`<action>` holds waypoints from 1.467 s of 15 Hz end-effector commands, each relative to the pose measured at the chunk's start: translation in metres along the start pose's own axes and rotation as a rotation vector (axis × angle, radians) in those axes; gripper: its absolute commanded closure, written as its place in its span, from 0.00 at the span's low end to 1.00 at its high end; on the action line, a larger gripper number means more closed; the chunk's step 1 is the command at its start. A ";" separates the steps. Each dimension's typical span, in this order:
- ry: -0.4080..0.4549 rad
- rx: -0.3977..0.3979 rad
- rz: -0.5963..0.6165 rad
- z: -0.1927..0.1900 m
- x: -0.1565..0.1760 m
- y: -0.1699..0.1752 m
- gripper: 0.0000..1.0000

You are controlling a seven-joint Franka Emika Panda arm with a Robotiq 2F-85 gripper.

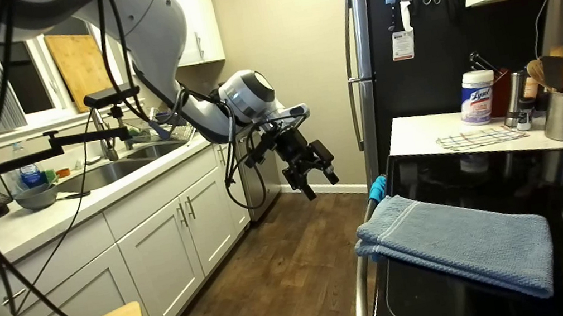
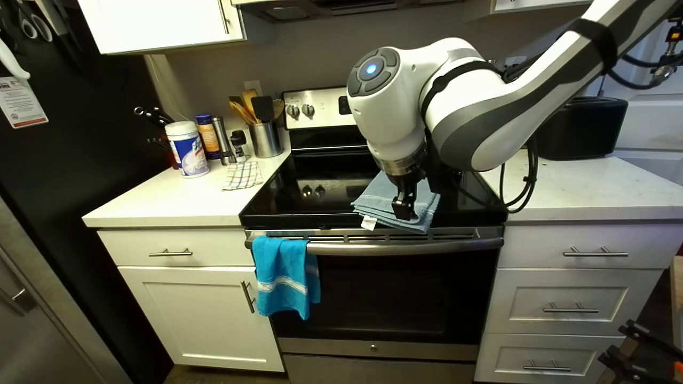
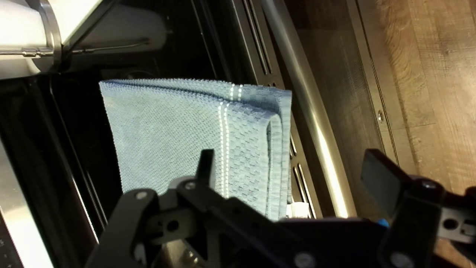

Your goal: Hang the light blue towel on the handle of the oven.

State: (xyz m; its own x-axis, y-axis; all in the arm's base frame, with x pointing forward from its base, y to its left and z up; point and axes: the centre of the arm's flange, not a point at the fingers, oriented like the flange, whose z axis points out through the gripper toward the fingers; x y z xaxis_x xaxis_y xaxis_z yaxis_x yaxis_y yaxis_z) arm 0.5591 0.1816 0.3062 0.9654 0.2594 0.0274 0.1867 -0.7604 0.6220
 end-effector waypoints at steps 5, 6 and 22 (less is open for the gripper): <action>-0.038 -0.162 0.184 0.010 0.019 -0.031 0.00; -0.051 -0.183 0.212 0.013 0.023 -0.038 0.00; -0.072 -0.443 0.212 0.090 0.057 -0.056 0.00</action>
State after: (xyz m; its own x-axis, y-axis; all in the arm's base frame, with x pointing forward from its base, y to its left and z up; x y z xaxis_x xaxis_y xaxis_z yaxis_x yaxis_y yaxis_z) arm 0.6144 0.1957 0.2041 0.9888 0.0088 0.1487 -0.1238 -0.5064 0.8534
